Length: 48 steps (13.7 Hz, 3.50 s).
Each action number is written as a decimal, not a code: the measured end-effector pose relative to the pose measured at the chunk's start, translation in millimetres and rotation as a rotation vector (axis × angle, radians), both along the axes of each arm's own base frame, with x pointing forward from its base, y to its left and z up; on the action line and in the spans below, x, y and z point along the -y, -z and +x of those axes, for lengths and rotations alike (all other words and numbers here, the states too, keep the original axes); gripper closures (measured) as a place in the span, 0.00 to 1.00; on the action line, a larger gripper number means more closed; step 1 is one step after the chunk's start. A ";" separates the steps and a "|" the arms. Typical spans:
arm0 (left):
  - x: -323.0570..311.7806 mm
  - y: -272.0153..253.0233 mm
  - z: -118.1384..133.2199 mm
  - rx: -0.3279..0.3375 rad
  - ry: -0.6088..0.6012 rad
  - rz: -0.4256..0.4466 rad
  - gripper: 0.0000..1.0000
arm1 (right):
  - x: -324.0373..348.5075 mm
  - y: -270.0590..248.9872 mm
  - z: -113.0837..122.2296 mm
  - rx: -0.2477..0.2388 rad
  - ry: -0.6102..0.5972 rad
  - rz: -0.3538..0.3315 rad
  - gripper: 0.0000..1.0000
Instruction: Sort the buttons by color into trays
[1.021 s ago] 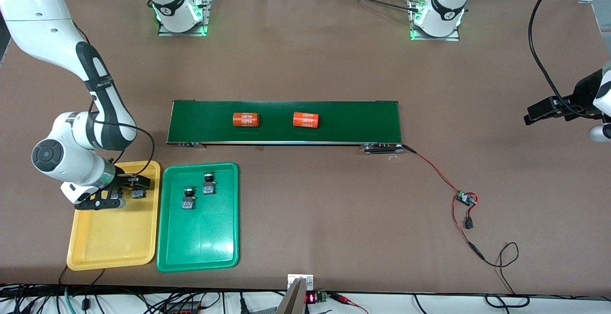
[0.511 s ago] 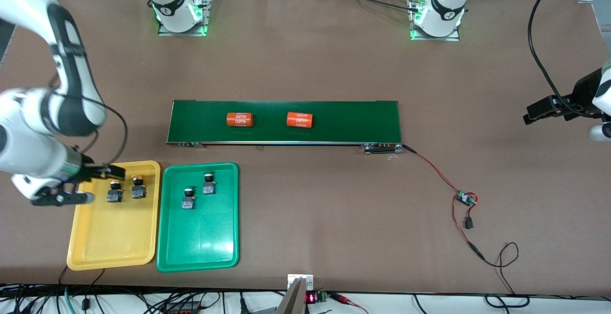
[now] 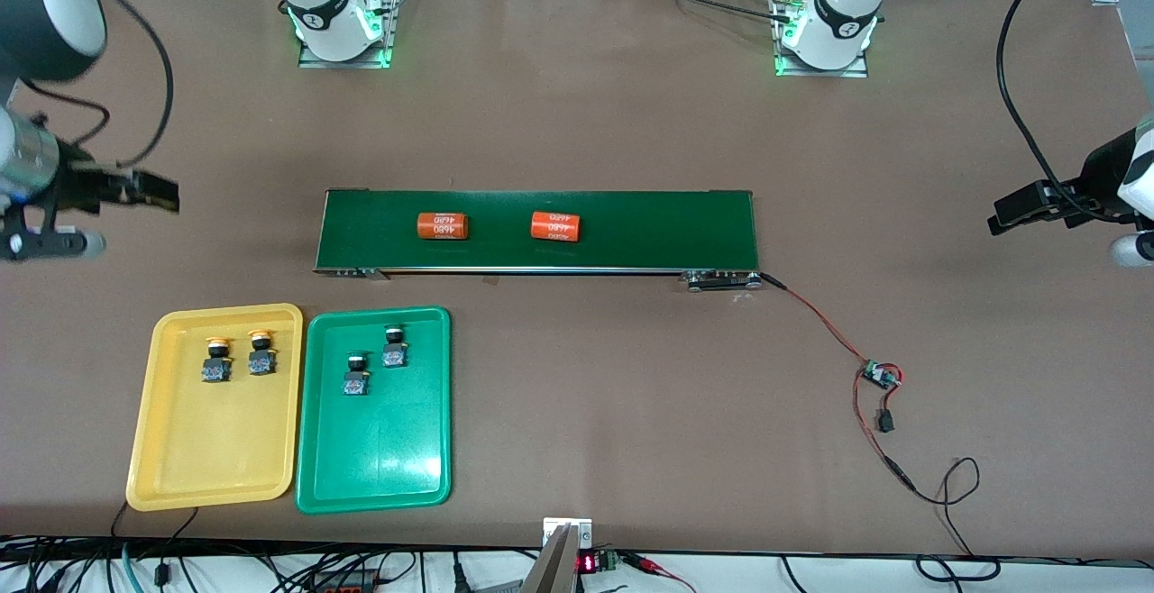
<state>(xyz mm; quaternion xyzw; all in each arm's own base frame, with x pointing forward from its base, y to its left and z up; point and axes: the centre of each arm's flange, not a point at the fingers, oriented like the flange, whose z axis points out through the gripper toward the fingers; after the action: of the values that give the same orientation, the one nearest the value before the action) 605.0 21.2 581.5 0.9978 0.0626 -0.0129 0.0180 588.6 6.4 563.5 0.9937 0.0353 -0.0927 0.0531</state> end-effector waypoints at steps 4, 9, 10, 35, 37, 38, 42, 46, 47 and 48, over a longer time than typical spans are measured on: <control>-7.9 0.6 -0.4 -0.001 -0.013 0.000 0.00 | -12.3 -22.2 -34.7 -0.019 -0.001 0.027 0.00; -8.3 0.9 -0.4 -0.002 -0.014 0.000 0.00 | -30.5 -4.7 -49.7 -0.011 -0.030 0.039 0.00; -8.2 1.0 -0.4 -0.002 -0.014 0.000 0.00 | -41.1 -3.0 -50.1 -0.011 -0.045 0.055 0.00; -5.9 -5.3 -3.2 0.007 -0.010 0.000 0.00 | -41.9 -10.2 -42.9 0.053 0.015 0.057 0.00; -5.4 -6.4 -4.9 0.001 -0.009 0.000 0.00 | -41.8 -12.9 -42.3 0.054 0.015 0.057 0.00; -5.3 -6.9 -5.4 0.001 -0.009 0.000 0.00 | -41.8 -12.8 -42.1 0.054 0.015 0.057 0.00; -3.9 -9.7 -6.9 0.003 -0.006 0.001 0.00 | -41.6 -10.7 -40.6 0.049 0.016 0.058 0.00; -0.5 -12.8 -8.3 0.007 0.000 0.001 0.00 | -41.7 -10.4 -39.0 0.050 0.016 0.059 0.00; -0.5 -12.8 -8.3 0.007 0.000 0.001 0.00 | -41.8 -10.2 -38.5 0.052 0.016 0.060 0.00; -0.5 -12.8 -8.3 0.007 0.000 0.001 0.00 | -42.3 -9.9 -37.2 0.057 0.016 0.065 0.00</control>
<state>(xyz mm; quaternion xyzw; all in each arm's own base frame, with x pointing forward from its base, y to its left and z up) 596.7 21.8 594.4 0.9978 0.0627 -0.0092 0.0180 551.4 48.8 573.3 0.9974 0.0289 -0.0634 0.0209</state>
